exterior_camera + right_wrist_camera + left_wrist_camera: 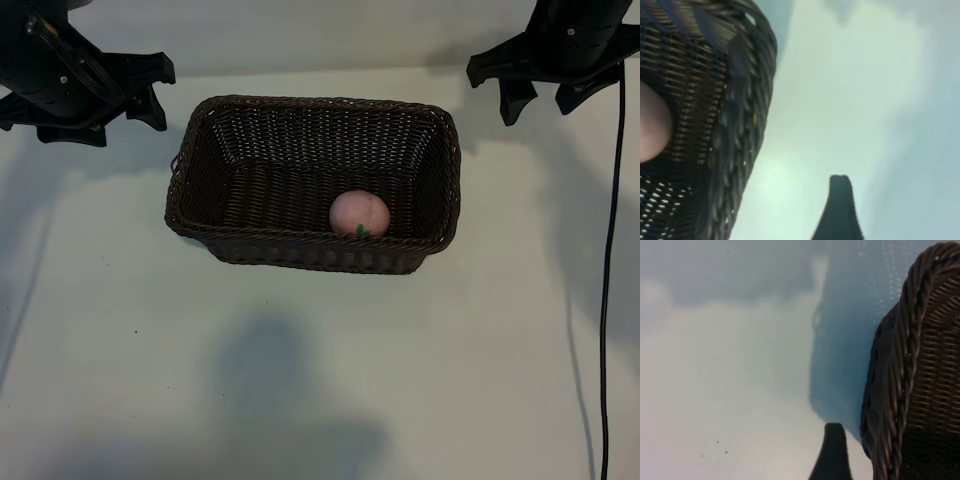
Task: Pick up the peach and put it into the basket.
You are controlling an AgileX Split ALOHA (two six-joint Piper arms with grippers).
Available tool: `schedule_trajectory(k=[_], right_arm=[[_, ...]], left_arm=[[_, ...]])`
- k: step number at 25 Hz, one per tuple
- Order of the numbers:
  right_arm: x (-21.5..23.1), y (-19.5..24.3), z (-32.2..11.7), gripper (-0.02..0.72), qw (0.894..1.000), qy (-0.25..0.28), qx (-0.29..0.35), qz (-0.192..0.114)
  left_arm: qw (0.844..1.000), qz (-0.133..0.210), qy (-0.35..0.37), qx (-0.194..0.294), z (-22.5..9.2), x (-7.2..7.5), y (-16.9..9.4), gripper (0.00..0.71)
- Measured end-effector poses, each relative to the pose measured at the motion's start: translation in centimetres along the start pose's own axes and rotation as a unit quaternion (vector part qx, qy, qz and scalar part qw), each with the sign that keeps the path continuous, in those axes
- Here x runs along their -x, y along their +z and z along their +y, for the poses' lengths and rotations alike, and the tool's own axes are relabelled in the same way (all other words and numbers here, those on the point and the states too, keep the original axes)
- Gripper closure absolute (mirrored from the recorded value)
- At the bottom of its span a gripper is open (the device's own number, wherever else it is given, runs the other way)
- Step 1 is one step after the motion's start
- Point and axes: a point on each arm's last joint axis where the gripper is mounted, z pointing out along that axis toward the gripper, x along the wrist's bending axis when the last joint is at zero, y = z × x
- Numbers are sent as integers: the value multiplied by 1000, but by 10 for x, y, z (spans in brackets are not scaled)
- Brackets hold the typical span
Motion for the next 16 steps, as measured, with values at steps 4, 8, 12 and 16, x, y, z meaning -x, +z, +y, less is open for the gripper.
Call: schedule_trajectory(k=[4,8,12,16], right_arm=[[-1,0,0,141,1000,1,0,5],[-1,0,0,142,1000,0,0,5],[0,0,0,142,1000,-1,0,0],[-1,0,0,142,1000,0,-1,5]], left_arm=[[1000,0,0,0,0,0,0,126],[1000,0,0,0,0,0,0,126],[1000,0,0,0,0,0,0,126],[1000,0,0,0,0,0,0,127]])
